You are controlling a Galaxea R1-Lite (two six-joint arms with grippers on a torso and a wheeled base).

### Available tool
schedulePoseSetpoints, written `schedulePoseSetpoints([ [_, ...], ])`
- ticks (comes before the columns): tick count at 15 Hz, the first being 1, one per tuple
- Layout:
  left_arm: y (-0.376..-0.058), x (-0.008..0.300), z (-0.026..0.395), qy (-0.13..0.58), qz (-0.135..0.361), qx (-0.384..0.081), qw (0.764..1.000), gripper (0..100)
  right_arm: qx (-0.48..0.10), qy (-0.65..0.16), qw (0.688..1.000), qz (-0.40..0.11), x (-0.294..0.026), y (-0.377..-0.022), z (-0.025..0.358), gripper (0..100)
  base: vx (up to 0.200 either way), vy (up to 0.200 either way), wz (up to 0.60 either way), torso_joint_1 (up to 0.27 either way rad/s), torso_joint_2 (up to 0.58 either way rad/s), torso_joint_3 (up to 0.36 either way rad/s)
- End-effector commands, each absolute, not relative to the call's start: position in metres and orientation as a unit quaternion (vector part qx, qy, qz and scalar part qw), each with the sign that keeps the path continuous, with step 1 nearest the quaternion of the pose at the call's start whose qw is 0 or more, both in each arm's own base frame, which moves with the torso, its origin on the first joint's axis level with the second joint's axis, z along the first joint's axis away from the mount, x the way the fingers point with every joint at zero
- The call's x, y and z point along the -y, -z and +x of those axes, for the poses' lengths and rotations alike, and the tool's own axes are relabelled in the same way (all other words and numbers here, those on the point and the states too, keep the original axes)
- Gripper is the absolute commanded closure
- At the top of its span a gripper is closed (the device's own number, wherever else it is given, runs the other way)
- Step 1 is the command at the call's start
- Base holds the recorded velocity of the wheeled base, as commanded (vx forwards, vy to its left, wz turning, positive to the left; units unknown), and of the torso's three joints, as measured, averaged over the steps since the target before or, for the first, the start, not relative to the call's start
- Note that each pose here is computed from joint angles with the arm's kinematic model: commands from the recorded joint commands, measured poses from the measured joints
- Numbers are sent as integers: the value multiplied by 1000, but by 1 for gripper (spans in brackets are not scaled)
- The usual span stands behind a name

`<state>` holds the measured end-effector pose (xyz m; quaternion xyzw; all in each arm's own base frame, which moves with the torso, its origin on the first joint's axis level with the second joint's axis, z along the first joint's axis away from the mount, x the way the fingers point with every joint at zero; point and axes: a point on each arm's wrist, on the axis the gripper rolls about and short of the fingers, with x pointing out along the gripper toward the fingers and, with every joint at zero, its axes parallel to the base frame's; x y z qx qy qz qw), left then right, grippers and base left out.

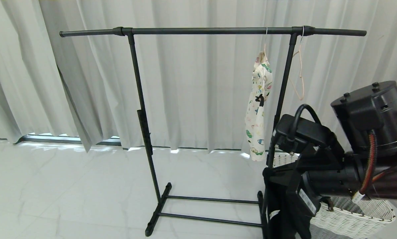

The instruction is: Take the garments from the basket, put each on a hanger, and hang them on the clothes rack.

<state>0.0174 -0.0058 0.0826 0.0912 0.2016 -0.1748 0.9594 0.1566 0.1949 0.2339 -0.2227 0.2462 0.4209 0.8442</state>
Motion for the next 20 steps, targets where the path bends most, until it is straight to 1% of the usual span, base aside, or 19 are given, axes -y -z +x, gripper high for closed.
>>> schedulePoseSetpoints([
  [1, -84, 5, 13, 206, 77, -176, 960, 0, -244, -437, 837, -222, -215, -228, 160, 100, 0, 0, 0, 0, 0, 0],
  [2, -82, 5, 10, 221, 69, -177, 957, 0, -241, -441, 836, -221, -220, -228, 162, 100, 0, 0, 0, 0, 0, 0],
  [5, -80, 3, 7, 225, 70, -173, 956, 0, -238, -447, 833, -222, -228, -229, 163, 100, 0, 0, 0, 0, 0, 0],
  [9, -81, -1, -1, 224, 57, -119, 966, 0, -237, -447, 834, -221, -228, -230, 163, 100, 0, 0, 0, 0, 0, 0],
  [10, -88, 0, 0, 224, 53, -109, 967, 0, -237, -447, 834, -221, -228, -229, 163, 100, 0, 0, 0, 0, 0, 0],
  [11, -136, 6, 12, 220, 11, -102, 970, 0, -237, -447, 834, -221, -228, -229, 163, 100, 0, 0, 0, 0, 0, 0],
  [12, -179, 16, 32, 214, -38, -103, 971, 0, -237, -448, 833, -221, -228, -229, 162, 100, 0, 0, 0, 0, 0, 0],
  [13, -218, 29, 59, 214, -46, -88, 972, 0, -236, -449, 833, -221, -229, -230, 162, 100, 0, 0, 0, 0, 0, 0],
  [14, -240, 43, 88, 217, -40, -87, 971, 0, -234, -450, 833, -221, -230, -230, 161, 100, 0, 0, 0, 0, 0, 0],
  [15, -246, 57, 108, 232, -14, -94, 968, 0, -231, -451, 834, -220, -230, -231, 161, 100, 0, 0, 0, 0, 0, 0],
  [16, -244, 74, 124, 257, 19, -107, 960, 0, -223, -451, 837, -215, -229, -234, 161, 100, 0, 0, 0, 0, 0, 0],
  [17, -238, 91, 138, 281, 32, -121, 952, 0, -214, -452, 840, -210, -229, -237, 161, 100, 0, 0, 0, 0, 0, 0],
  [18, -232, 107, 144, 308, 38, -125, 943, 0, -206, -452, 843, -207, -229, -239, 161, 100, 0, 0, 0, 0, 0, 0],
  [19, -223, 134, 150, 346, 43, -129, 928, 0, -195, -455, 846, -201, -230, -241, 160, 100, 0, 0, 0, 0, 0, 0],
  [20, -214, 149, 153, 363, 50, -139, 920, 0, -189, -457, 847, -195, -231, -244, 159, 100, 0, 0, 0, 0, 0, 0],
])
